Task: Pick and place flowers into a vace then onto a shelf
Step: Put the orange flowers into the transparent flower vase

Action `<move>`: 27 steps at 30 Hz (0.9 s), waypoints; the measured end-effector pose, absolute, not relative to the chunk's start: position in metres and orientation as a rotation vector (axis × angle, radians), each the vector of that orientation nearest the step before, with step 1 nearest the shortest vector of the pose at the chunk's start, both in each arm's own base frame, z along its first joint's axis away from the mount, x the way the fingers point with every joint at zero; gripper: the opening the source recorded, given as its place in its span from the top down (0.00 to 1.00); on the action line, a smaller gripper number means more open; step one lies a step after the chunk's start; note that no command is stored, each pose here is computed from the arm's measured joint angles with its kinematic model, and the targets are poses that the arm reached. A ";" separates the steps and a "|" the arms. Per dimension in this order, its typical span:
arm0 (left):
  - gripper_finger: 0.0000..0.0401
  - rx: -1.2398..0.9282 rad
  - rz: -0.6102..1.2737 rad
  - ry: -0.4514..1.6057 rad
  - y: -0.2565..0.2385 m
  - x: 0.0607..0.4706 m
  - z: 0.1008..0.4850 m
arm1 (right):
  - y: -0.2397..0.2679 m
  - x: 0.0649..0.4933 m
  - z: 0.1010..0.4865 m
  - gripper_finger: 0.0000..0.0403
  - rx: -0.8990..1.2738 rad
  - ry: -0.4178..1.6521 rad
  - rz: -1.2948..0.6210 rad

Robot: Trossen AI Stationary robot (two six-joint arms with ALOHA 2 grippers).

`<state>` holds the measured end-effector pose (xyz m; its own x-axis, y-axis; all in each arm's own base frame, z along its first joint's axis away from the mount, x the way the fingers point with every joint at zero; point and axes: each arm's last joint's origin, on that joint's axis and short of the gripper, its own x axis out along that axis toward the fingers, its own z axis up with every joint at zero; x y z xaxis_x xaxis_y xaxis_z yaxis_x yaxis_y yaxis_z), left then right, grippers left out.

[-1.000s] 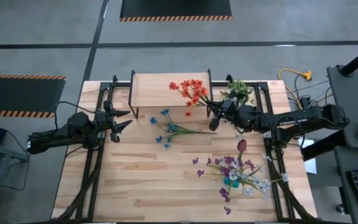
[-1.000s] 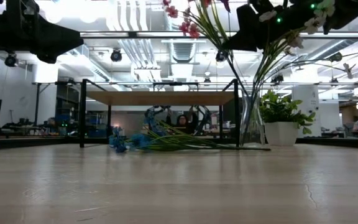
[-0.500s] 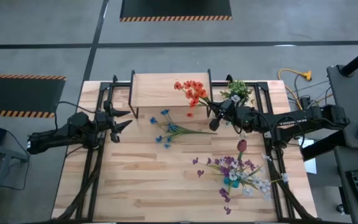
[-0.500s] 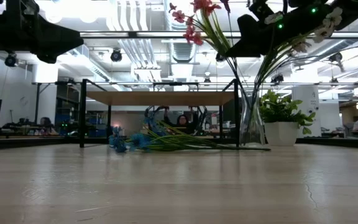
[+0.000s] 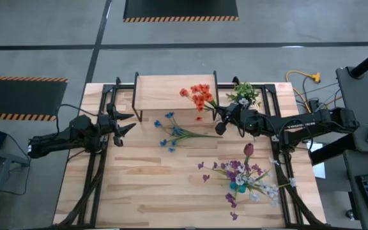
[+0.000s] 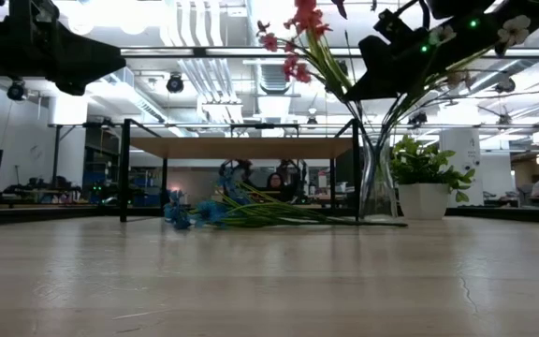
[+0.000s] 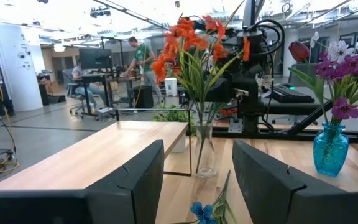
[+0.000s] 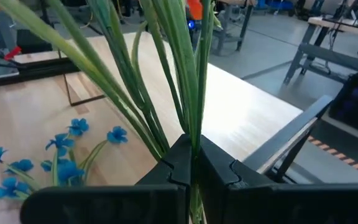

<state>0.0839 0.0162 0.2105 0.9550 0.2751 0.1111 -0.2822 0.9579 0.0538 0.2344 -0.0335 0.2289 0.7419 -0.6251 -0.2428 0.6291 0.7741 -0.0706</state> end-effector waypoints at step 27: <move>0.56 0.069 0.283 -0.096 0.016 0.084 0.210 | -0.031 0.225 0.272 0.55 0.094 0.307 -0.680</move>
